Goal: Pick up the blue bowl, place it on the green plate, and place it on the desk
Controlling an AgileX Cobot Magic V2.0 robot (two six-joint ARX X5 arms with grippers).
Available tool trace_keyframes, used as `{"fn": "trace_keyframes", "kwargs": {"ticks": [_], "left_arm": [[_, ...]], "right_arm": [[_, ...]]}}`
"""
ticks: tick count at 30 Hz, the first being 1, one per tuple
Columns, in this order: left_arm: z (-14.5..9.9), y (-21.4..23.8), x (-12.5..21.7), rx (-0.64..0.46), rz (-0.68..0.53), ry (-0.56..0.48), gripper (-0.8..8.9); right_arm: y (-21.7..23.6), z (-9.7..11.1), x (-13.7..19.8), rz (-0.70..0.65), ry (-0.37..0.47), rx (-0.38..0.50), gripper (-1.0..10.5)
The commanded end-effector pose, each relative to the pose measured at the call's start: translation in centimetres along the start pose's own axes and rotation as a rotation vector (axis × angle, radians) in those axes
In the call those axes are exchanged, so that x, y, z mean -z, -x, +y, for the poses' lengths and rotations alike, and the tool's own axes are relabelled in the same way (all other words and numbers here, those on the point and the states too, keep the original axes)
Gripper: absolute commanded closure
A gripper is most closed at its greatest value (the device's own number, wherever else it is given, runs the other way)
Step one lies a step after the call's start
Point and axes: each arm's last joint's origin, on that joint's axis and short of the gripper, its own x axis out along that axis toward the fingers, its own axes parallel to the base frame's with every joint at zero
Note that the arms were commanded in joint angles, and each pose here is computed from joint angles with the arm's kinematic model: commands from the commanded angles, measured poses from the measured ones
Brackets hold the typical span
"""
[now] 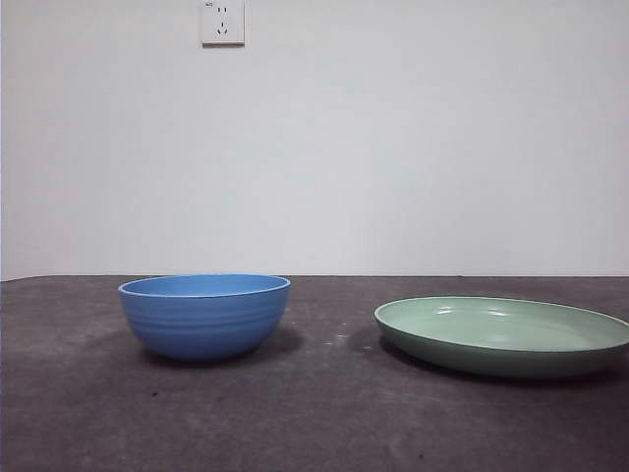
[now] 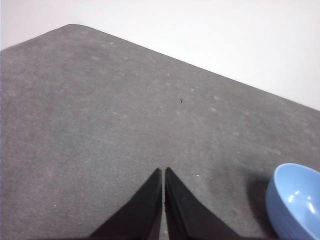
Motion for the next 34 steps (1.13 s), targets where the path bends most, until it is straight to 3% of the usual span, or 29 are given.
{"fn": "trace_keyframes", "kwargs": {"ticks": [1, 10, 16, 26, 34], "left_arm": [[0.0, 0.0, 0.1, 0.005, 0.019, 0.06, 8.04], [-1.6, 1.6, -3.8, 0.075, -0.054, 0.095, 8.04], [-2.9, 2.6, -7.2, 0.088, -0.037, 0.06, 8.04], [-5.1, 1.3, -12.1, 0.236, 0.236, -0.105, 8.04], [-7.0, -0.4, -14.8, 0.368, 0.459, -0.186, 8.04]], "right_arm": [[0.1, 0.1, -0.4, -0.012, -0.095, -0.01, 9.4], [1.8, 1.5, -4.7, -0.124, -0.088, -0.038, 9.4], [2.9, 2.7, -8.4, -0.096, -0.042, -0.037, 9.4], [2.4, 4.6, -14.5, 0.157, 0.08, -0.142, 9.4], [1.0, 5.7, -17.0, 0.414, 0.136, -0.249, 9.4]]}}
